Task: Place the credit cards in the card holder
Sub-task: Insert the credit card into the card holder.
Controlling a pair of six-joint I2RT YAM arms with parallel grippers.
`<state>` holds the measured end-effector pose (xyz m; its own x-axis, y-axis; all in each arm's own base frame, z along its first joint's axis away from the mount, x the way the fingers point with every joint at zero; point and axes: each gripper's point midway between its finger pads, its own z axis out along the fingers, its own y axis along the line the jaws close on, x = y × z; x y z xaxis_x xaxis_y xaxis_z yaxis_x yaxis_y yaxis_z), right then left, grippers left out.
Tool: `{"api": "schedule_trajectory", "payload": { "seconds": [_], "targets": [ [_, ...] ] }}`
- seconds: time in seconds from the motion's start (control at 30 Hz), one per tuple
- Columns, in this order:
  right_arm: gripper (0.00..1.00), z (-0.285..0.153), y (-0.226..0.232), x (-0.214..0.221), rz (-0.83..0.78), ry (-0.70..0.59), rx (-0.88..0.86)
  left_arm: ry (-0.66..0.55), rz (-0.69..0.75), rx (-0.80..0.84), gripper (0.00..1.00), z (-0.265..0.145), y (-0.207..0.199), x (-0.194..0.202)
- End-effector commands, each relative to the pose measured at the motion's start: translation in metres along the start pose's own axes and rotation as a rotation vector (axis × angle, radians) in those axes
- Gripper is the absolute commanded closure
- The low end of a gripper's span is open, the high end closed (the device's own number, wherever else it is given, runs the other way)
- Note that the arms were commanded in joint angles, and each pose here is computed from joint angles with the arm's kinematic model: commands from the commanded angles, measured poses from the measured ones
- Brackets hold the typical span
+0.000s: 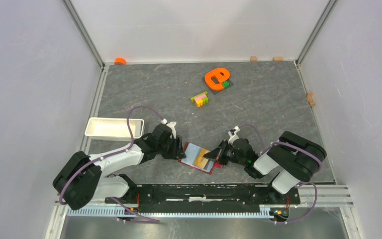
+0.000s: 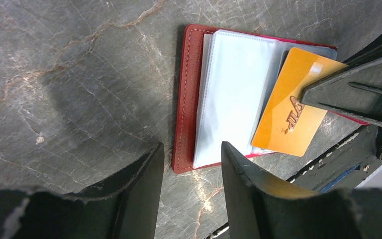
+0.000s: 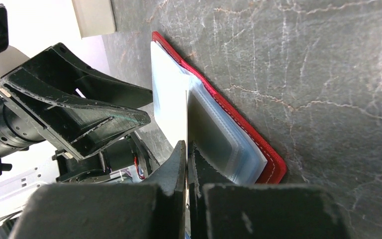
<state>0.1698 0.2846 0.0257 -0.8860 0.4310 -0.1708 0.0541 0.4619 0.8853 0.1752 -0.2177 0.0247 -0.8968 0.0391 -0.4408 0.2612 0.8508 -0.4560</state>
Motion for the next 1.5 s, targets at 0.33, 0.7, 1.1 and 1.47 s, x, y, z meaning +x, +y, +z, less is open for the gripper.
{"api": "schedule_trajectory", "payload": {
  "seconds": [0.33,0.7,1.1,1.47],
  "targets": [
    [1.0,0.011,0.008,0.008,0.061,0.033,-0.051,0.023,0.066,0.019,0.53,0.005,-0.004,0.001],
    [1.0,0.02,-0.016,0.003,0.004,0.005,0.051,0.033,0.074,0.011,0.57,0.007,-0.002,0.002],
    [1.0,0.026,-0.031,0.0,-0.014,-0.007,0.11,0.041,0.086,-0.01,0.59,0.008,0.003,0.004],
    [1.0,0.016,-0.046,-0.005,0.064,-0.057,0.147,0.041,0.09,-0.013,0.61,0.009,0.003,0.003]
  ]
}}
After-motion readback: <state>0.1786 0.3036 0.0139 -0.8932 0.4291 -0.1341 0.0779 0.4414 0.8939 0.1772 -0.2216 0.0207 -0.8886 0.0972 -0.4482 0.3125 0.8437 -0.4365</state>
